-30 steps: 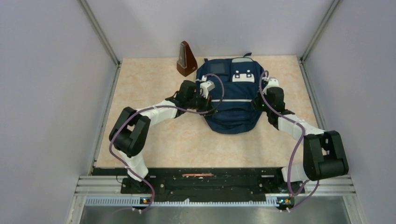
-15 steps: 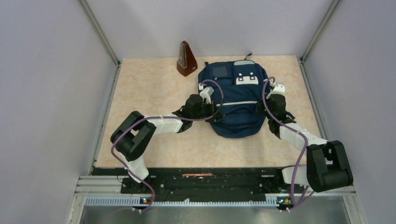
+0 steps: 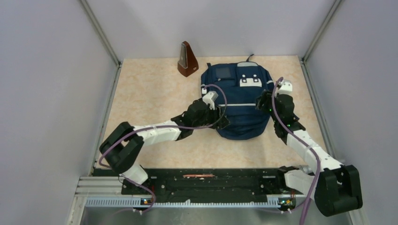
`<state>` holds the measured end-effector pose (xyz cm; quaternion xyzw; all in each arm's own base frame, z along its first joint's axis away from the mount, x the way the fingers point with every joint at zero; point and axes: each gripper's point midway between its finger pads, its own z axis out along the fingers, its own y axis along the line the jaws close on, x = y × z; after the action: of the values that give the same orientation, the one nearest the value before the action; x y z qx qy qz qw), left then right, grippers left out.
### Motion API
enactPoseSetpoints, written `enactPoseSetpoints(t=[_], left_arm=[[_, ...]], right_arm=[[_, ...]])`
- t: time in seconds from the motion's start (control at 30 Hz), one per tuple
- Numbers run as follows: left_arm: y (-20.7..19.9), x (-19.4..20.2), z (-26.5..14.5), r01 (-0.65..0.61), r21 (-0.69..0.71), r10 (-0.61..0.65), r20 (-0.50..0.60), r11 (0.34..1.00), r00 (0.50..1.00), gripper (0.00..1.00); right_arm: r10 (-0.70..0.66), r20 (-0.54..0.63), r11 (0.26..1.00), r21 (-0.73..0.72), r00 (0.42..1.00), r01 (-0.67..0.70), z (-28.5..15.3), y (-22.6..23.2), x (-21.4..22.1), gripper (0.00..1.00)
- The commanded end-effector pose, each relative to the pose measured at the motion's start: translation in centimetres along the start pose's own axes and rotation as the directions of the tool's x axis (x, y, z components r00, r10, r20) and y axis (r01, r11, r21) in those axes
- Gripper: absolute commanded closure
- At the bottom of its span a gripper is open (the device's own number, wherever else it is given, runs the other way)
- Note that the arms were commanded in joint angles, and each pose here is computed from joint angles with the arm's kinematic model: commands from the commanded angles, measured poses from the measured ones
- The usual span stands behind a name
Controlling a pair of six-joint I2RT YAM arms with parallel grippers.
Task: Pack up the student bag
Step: Zip the student bag at the center of the board.
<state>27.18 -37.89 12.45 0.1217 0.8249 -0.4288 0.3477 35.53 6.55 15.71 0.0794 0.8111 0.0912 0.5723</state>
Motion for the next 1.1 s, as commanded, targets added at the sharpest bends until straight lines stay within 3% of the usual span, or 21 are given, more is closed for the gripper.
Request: enactPoseSetpoints(t=[0.0,0.17,0.43,0.77,1.07], left_arm=[[1.8,-1.1,-3.4,-0.073,-0.146,0.076,0.013,0.987,0.997,0.45],[3.1,-2.4,-5.3,-0.063,-0.19,0.075,0.052,0.98,0.996,0.41],[4.0,-6.8,-5.4,0.026,-0.118,-0.007,0.159,0.993,0.987,0.4],[3.4,-8.1,-2.0,0.063,0.019,-0.066,0.156,0.998,0.986,0.4],[3.6,-8.7,-0.1,0.052,0.039,-0.057,0.134,0.998,0.989,0.41]], right_arm=[[-0.016,-0.003,0.996,-0.082,1.0,0.016,-1.9,2.1,-2.5,0.4],[-0.027,-0.072,0.984,-0.176,0.997,0.014,-3.3,4.2,-0.9,0.41],[-0.081,-0.102,0.941,-0.336,0.991,0.043,-5.4,12.8,2.9,0.43],[-0.132,-0.171,0.954,-0.291,0.976,0.078,-3.2,15.9,7.1,0.56],[-0.16,-0.158,0.959,-0.26,0.974,0.116,-2.8,16.6,8.2,0.52]])
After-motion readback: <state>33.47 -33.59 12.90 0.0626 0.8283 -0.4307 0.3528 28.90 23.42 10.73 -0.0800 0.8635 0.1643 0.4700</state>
